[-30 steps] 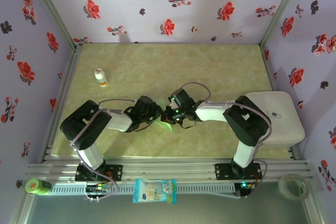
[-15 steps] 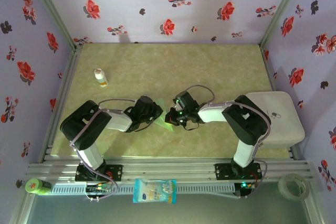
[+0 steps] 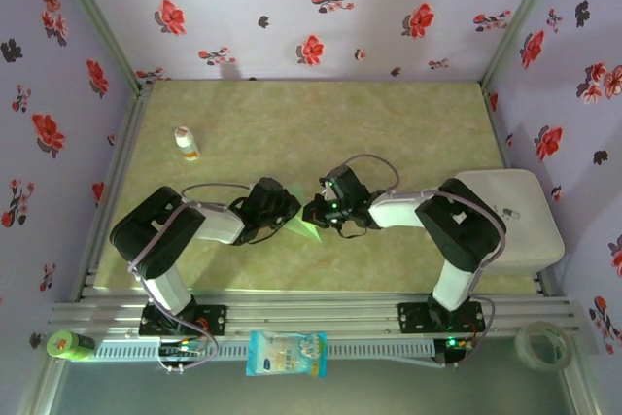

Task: Fold a paper plane with a square sheet of paper (pick it up from the middle)
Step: Fourth fold the wing at the center of the table.

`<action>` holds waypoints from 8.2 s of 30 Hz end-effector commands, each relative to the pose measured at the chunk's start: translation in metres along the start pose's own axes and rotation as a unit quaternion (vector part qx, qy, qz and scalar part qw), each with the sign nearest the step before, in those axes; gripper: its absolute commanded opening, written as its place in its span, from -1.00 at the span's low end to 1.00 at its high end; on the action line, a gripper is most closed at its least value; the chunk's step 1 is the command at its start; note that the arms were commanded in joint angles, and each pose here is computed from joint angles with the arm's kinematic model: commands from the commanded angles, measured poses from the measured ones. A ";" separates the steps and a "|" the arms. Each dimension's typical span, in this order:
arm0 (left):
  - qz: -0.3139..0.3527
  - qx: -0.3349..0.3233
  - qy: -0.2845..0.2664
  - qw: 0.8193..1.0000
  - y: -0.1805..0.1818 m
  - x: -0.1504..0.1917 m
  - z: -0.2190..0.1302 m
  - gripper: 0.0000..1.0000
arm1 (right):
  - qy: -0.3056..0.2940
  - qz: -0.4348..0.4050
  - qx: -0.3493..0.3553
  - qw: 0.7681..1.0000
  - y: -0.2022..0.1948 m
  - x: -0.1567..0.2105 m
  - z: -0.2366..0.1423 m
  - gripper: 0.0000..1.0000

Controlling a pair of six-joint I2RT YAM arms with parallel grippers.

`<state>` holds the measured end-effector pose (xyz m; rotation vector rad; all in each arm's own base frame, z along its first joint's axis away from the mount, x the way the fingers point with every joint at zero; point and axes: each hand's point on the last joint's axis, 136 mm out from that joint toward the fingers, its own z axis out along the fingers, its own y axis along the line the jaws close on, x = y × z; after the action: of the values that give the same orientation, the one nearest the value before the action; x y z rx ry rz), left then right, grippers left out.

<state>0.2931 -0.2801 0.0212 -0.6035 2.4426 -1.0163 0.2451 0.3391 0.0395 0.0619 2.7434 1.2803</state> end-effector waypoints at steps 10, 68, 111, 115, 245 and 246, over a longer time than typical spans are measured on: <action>0.025 -0.022 0.012 0.999 0.010 -0.002 -0.007 -0.84 | 0.012 0.037 0.047 0.998 -0.041 0.011 0.017 -0.91; 0.051 -0.059 0.048 0.996 0.022 -0.081 -0.031 -0.96 | 0.058 0.037 0.140 0.988 -0.090 0.040 0.008 -1.00; 0.113 -0.073 0.052 0.990 0.030 -0.107 -0.021 -0.98 | 0.057 0.034 0.135 0.989 -0.085 0.038 0.007 -1.00; 0.141 -0.057 0.027 0.988 -0.004 -0.110 -0.043 -0.91 | 0.057 0.033 0.134 0.989 -0.083 0.037 0.008 -1.00; 0.108 -0.031 0.140 0.984 0.038 -0.014 -0.005 -0.95 | -0.024 -0.001 0.109 0.994 -0.059 0.036 -0.077 -0.75; 0.108 -0.029 0.142 0.984 0.037 -0.012 -0.006 -0.94 | -0.024 0.004 0.099 0.995 -0.055 0.035 -0.077 -0.70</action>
<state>0.3022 -0.2548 0.0182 -0.2001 2.6496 -1.0508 0.1988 0.2519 0.0402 0.0869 2.8327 0.9962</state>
